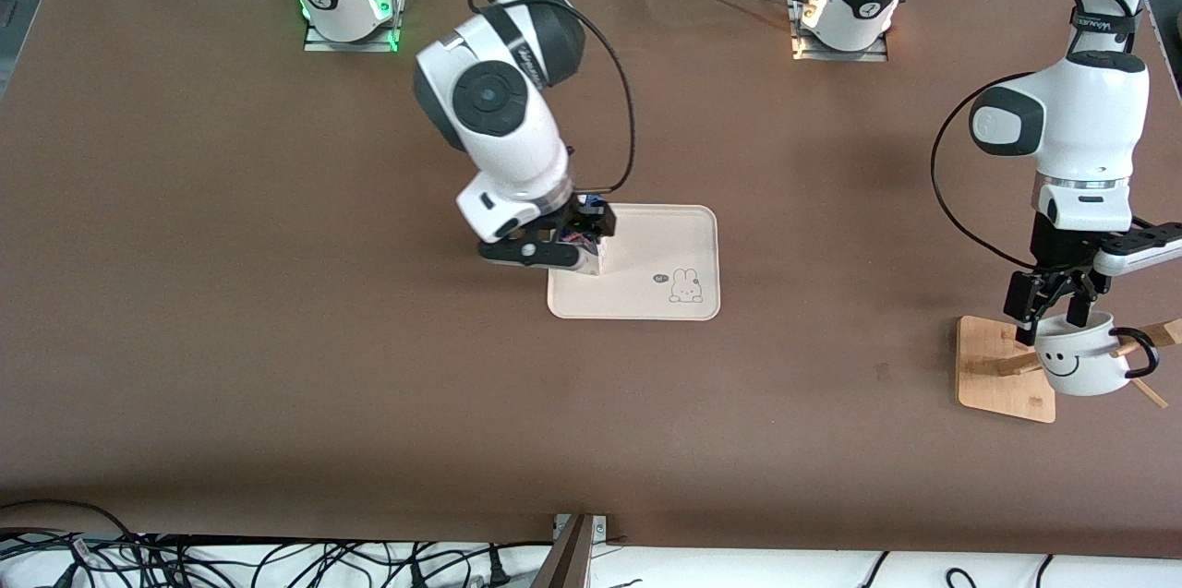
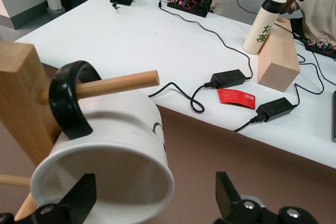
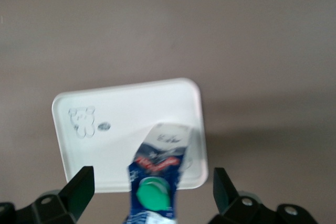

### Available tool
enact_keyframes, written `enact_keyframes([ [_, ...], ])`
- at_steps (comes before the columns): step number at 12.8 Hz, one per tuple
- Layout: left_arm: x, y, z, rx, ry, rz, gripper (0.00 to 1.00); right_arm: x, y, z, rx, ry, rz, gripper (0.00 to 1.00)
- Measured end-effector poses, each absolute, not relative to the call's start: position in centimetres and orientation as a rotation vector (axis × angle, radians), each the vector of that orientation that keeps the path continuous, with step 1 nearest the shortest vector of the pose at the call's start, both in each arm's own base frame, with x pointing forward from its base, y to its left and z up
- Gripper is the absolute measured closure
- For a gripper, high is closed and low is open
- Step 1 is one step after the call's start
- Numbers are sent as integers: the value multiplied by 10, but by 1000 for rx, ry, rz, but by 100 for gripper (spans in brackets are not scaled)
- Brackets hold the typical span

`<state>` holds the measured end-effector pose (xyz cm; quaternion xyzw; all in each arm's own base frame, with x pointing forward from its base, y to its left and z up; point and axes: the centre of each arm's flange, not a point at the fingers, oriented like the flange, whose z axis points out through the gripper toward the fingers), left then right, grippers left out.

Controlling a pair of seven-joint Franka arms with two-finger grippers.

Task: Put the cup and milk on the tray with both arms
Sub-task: 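Release the carton on the tray and withdraw the right gripper, then grasp the white mug on the wooden stand with the left gripper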

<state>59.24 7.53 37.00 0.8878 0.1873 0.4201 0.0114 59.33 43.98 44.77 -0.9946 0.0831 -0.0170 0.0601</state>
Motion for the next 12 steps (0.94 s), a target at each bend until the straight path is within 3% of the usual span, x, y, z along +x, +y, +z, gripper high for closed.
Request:
enact_keyframes([
  [3,600,75,368,2770,578,1317,0,615,337,522,-3081,263,-38,0],
  [6,608,75,364,2772,575,1322,0,614,247,565,-3093,187,33,0],
  [9,615,77,363,2771,577,1333,0,598,144,591,-3054,99,96,0],
  [12,622,88,363,2767,597,1351,0,563,77,611,-3071,2,86,0],
])
